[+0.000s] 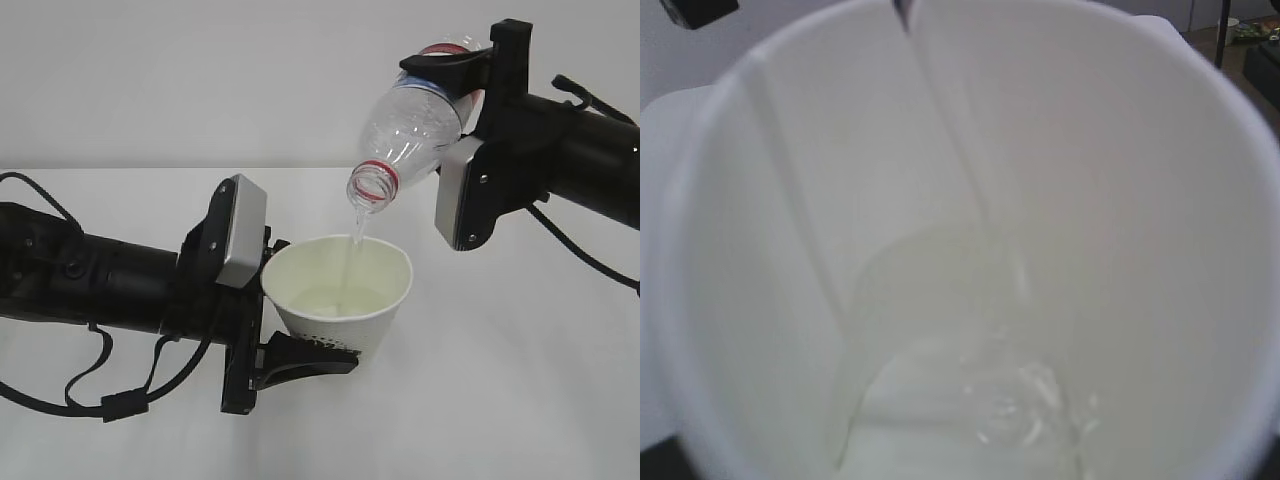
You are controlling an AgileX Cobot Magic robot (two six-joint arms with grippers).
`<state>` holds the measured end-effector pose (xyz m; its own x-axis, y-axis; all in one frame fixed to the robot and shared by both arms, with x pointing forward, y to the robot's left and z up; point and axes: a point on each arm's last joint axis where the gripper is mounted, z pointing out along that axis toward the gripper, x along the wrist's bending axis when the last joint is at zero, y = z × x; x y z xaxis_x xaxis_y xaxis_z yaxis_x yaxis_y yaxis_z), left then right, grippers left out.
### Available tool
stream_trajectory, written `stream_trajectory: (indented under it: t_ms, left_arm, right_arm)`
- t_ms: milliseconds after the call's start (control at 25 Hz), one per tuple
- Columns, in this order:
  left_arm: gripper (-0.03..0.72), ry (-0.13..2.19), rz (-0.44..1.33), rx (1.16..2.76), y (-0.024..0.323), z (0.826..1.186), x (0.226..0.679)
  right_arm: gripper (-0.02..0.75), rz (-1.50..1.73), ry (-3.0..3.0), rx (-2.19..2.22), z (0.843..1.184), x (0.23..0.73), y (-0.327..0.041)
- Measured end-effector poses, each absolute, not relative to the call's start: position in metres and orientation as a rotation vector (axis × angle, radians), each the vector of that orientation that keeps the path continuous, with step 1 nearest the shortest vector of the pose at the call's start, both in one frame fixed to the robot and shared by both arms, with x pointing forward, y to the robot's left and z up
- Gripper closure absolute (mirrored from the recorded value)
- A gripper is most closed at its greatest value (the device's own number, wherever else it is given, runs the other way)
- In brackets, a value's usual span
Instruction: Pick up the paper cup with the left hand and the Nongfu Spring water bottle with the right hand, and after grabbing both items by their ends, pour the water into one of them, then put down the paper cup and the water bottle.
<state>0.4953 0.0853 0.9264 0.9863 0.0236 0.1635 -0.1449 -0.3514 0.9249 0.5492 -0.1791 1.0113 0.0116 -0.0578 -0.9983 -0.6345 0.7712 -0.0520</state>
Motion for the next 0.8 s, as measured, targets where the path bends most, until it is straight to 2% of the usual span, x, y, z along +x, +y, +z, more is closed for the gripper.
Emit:
stream_trajectory:
  t_ms: [800]
  left_arm:
    - [0.19, -0.086, 0.176, 1.926, 0.0854, 0.9261, 0.4954]
  right_arm:
    - [0.258, 0.492, 1.511, -0.585, 1.0113, 0.5492, -0.1791]
